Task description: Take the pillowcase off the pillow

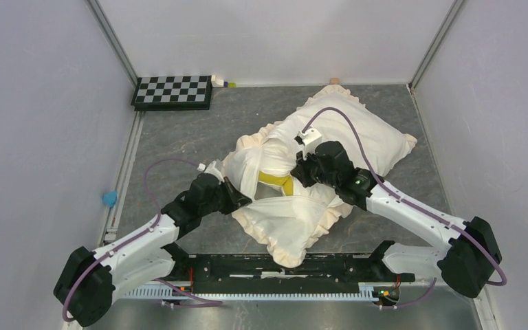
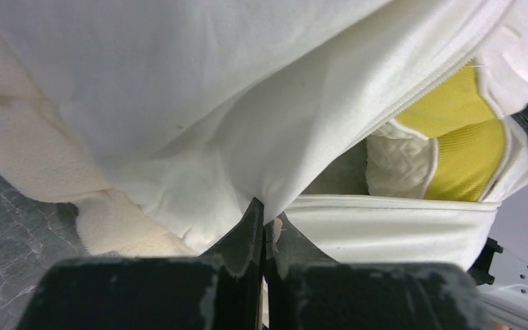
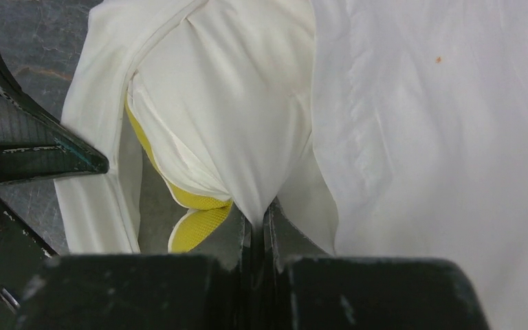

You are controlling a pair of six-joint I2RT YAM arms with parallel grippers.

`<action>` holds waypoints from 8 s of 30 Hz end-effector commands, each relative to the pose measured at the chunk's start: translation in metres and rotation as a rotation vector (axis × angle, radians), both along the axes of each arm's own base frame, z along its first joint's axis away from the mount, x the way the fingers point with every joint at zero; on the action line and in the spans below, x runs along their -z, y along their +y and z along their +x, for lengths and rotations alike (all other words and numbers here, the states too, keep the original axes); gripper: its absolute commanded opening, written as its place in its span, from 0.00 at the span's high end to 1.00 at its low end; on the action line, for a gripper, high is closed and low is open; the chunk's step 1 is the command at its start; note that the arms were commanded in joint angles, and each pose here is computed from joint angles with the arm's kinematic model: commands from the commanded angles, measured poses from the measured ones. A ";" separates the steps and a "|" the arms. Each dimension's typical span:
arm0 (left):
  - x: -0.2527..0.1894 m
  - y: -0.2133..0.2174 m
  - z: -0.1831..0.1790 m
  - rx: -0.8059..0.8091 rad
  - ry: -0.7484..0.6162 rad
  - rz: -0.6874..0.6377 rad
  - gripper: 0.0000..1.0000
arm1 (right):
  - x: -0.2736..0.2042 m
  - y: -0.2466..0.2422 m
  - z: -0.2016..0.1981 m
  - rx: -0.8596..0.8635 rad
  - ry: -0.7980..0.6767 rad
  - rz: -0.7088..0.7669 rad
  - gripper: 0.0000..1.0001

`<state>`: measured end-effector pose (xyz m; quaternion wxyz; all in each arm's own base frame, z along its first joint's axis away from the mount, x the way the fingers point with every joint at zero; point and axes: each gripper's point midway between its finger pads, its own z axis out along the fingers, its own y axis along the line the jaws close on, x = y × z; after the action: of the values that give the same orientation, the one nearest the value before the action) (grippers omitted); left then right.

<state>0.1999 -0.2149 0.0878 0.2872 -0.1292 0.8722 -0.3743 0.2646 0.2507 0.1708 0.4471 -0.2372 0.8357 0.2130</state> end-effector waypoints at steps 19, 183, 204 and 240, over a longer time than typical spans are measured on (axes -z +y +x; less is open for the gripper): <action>-0.102 0.023 0.049 0.076 -0.328 0.352 0.16 | -0.002 0.027 0.000 -0.129 -0.041 0.147 1.00; -0.088 -0.020 0.035 0.087 -0.247 0.030 0.98 | -0.064 -0.029 0.025 0.091 -0.366 0.126 0.12; -0.023 0.078 0.032 -0.282 -0.059 0.222 0.68 | 0.005 -0.074 0.017 0.254 -0.234 -0.049 0.02; -0.050 0.020 0.030 -0.058 -0.163 -0.061 0.97 | -0.006 0.008 -0.007 -0.031 -0.131 0.092 0.02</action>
<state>0.2206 -0.1865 0.1042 0.3366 -0.1460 0.8538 -0.3694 0.2510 0.2423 0.1455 0.4806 -0.2426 0.8128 0.2225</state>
